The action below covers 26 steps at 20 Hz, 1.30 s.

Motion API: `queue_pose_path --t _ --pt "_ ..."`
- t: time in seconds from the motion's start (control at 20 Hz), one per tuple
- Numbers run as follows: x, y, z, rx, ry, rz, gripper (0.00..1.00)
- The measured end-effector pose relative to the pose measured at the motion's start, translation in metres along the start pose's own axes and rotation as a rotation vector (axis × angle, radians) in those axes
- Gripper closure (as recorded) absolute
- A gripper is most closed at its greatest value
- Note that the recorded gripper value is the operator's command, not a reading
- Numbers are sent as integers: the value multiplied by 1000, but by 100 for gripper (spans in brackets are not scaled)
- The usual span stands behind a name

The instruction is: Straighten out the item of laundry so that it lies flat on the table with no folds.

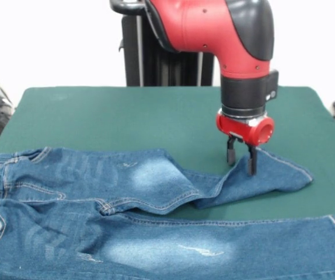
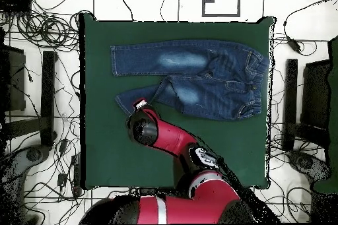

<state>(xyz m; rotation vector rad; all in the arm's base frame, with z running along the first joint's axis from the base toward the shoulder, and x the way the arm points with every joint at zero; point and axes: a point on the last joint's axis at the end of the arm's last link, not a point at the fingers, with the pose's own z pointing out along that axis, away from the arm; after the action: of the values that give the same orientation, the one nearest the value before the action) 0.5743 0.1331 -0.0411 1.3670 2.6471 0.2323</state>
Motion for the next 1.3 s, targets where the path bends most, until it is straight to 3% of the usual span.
queue_pose_path --t 0.85,0.9,1.3 --pt "6 -1 2 3 -27 -23 0" --pt "7 -2 3 6 -30 -27 100" --pt "12 -4 5 12 -43 -44 100"
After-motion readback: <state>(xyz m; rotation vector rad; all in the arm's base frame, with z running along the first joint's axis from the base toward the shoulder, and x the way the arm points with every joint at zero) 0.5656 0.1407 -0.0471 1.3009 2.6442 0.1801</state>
